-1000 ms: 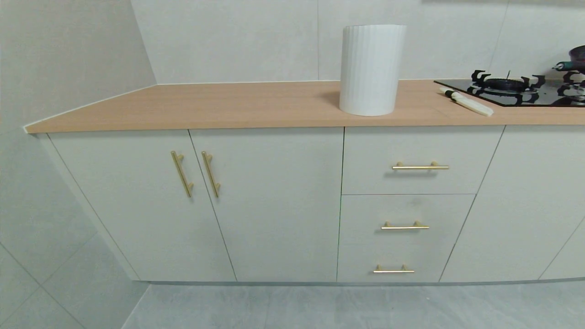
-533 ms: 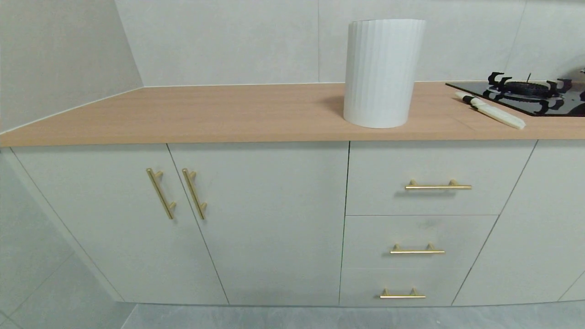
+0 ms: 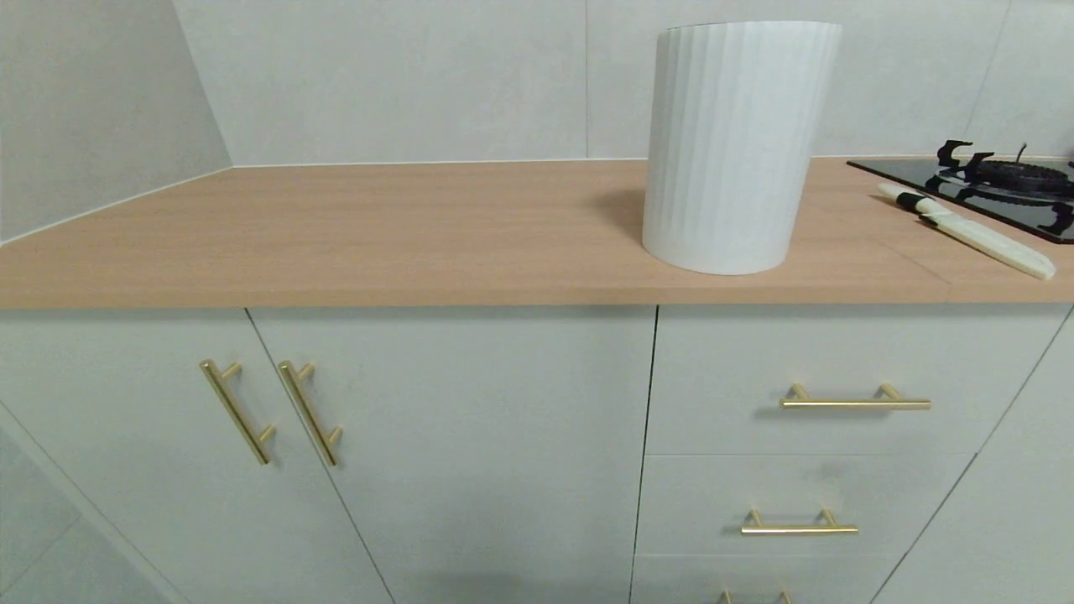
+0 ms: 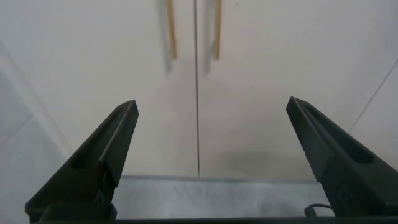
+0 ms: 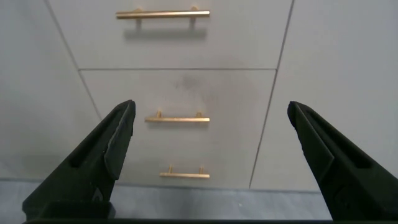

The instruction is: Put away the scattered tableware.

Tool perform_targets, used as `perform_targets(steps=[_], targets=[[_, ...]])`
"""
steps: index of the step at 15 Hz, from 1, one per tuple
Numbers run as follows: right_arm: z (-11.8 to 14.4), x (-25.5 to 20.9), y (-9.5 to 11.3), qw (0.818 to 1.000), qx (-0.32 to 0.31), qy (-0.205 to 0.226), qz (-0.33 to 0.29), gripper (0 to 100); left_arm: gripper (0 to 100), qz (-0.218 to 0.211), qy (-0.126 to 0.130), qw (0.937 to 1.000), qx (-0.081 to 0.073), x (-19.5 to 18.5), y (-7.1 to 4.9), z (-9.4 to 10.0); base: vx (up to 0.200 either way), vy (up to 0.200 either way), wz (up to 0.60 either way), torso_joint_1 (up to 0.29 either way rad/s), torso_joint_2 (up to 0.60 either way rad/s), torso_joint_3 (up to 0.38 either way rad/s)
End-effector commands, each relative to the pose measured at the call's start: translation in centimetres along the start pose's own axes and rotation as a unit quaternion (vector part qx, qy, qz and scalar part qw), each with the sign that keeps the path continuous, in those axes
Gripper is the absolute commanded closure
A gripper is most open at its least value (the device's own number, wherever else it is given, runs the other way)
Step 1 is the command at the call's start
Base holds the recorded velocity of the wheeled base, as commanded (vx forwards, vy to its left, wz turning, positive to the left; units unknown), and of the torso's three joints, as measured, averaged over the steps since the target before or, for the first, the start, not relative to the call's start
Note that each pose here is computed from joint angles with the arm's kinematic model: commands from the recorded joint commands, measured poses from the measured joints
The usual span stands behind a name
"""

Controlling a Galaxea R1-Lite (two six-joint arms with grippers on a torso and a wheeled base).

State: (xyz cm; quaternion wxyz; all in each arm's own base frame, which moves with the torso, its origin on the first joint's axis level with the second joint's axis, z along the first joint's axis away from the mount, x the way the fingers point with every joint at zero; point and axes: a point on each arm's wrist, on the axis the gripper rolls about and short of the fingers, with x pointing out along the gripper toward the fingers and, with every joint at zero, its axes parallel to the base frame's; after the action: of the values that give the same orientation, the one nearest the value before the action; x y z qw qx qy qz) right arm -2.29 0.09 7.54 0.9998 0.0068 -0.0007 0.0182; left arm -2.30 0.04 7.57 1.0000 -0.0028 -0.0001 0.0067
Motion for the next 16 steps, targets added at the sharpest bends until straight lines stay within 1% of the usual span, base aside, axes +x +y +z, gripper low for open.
perform_targets(steps=[1,9,10,16], targets=[[0.0,0.01,0.0,1.0,0.0,0.001,0.0,0,0,0.0,-0.001,1.0,0.0,-0.01,0.0,0.04,0.0,0.0,0.0,0.0,0.0,0.0],[0.0,0.01,0.0,1.0,0.0,0.001,0.0,0,0,0.0,0.0,1.0,0.0,0.0,0.0,0.0,0.0,0.0,0.0,0.0,0.0,0.0],[0.0,0.01,0.0,1.0,0.0,0.001,0.001,0,0,0.0,0.0,1.0,0.0,0.0,0.0,0.0,0.0,0.0,-0.6,0.002,0.0,0.007],[0.0,0.01,0.0,1.0,0.0,0.001,0.001,0,0,0.0,-0.001,1.0,0.0,-0.01,0.0,0.04,0.0,0.0,0.0,0.0,0.0,0.0]])
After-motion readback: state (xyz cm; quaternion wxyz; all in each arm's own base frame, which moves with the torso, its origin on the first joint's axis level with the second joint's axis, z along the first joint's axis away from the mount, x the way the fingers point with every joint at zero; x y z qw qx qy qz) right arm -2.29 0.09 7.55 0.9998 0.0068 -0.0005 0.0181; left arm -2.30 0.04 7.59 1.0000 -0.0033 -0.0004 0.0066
